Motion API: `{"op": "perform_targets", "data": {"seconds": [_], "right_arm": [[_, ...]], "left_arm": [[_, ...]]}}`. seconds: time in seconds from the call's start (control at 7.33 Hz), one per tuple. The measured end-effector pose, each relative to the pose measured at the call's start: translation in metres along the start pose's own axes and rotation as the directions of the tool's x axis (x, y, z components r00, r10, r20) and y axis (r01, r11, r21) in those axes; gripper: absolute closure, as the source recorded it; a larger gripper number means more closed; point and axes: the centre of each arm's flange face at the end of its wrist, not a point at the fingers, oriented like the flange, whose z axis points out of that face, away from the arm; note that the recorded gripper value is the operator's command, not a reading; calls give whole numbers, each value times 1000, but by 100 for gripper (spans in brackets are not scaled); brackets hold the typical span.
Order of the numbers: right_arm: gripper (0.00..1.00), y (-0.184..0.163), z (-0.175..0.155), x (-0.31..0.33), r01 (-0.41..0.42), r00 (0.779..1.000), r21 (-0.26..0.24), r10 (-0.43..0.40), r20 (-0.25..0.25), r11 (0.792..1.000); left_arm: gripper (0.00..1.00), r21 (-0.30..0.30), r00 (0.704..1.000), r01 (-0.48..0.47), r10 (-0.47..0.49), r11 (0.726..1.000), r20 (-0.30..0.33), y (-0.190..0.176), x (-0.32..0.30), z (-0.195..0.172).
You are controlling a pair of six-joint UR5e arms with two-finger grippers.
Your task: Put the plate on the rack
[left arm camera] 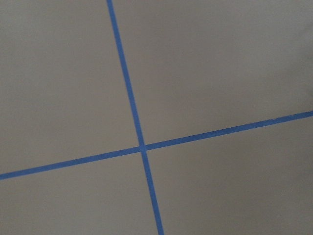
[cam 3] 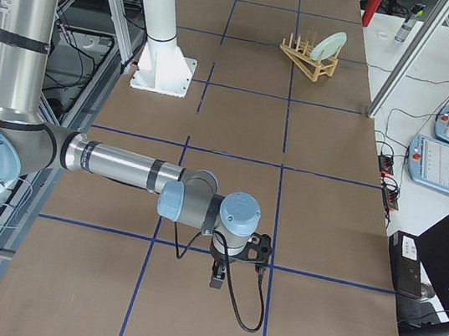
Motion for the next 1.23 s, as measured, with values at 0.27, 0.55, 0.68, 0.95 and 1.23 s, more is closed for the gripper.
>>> {"op": "perform_targets", "data": {"seconds": [0.27,0.55,0.68,0.95,1.23], "right_arm": [[0,0,0,0,-1,1000,0,1,0,1000],[0,0,0,0,-1,1000,0,1,0,1000],[0,0,0,0,-1,1000,0,1,0,1000],[0,0,0,0,-1,1000,0,1,0,1000],[0,0,0,1,-1,1000,0,1,0,1000]], "left_arm": [[0,-16,999,18,-19,1000,-40,21,-11,11],[0,-30,999,29,-31,999,-44,36,-18,20],[0,-38,998,36,-38,999,-45,40,-21,24],[0,-50,998,49,-52,998,-47,54,-26,30],[0,-56,997,56,-58,997,-47,60,-28,32]]}}
